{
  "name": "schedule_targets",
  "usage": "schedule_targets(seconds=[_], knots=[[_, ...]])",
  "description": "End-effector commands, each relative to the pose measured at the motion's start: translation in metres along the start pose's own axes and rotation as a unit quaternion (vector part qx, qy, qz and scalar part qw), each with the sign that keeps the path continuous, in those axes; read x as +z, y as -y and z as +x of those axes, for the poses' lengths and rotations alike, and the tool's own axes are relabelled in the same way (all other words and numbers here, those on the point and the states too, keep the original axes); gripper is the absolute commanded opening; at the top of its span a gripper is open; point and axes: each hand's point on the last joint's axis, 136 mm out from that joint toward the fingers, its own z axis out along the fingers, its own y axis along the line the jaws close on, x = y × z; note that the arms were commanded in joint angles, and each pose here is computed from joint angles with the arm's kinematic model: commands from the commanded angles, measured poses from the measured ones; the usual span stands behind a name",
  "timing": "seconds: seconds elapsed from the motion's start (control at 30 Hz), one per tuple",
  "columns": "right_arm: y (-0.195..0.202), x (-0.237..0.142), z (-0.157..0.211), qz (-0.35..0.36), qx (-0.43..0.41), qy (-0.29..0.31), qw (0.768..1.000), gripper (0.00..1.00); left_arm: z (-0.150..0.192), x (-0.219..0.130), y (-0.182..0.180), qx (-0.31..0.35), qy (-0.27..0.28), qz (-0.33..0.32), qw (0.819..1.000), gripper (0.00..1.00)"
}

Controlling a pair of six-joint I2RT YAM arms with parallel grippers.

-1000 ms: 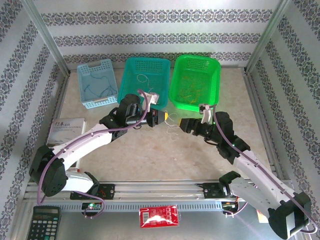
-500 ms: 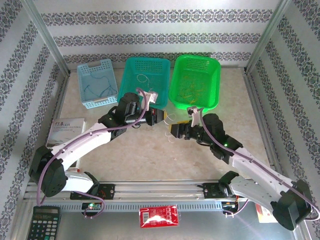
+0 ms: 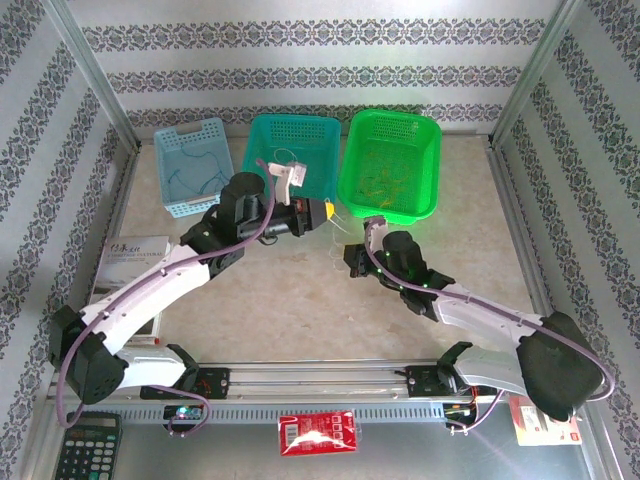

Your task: Untangle the cables

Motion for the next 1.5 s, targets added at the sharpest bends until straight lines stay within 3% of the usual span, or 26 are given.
schedule_targets(seconds=[0.0,0.2,0.27,0.37,0.47,1.0,1.47], knots=[[0.023,0.001,0.010,0.039,0.024,0.014,0.999,0.02,-0.050,-0.027,0.040,0.015,0.074,0.039,0.996,0.00],[0.033,-0.003,0.023,0.048,0.048,0.015,0.998,0.02,-0.077,-0.046,0.056,0.031,0.118,0.043,0.992,0.00],[0.032,-0.006,0.033,0.036,0.050,0.002,0.998,0.14,-0.080,-0.048,0.059,0.036,0.121,0.045,0.991,0.00],[0.027,-0.010,0.034,0.027,0.052,-0.004,0.998,0.41,-0.080,-0.047,0.059,0.041,0.118,0.046,0.991,0.00],[0.025,-0.016,0.033,0.025,0.052,-0.004,0.998,0.50,-0.075,-0.045,0.056,0.041,0.112,0.050,0.992,0.00],[0.037,-0.069,-0.012,0.023,0.083,0.048,0.995,0.51,-0.055,-0.039,0.047,0.059,0.096,0.075,0.991,0.00],[0.014,-0.042,-0.018,-0.056,0.049,-0.003,0.997,0.64,-0.062,-0.044,0.056,0.063,0.099,0.086,0.989,0.00]])
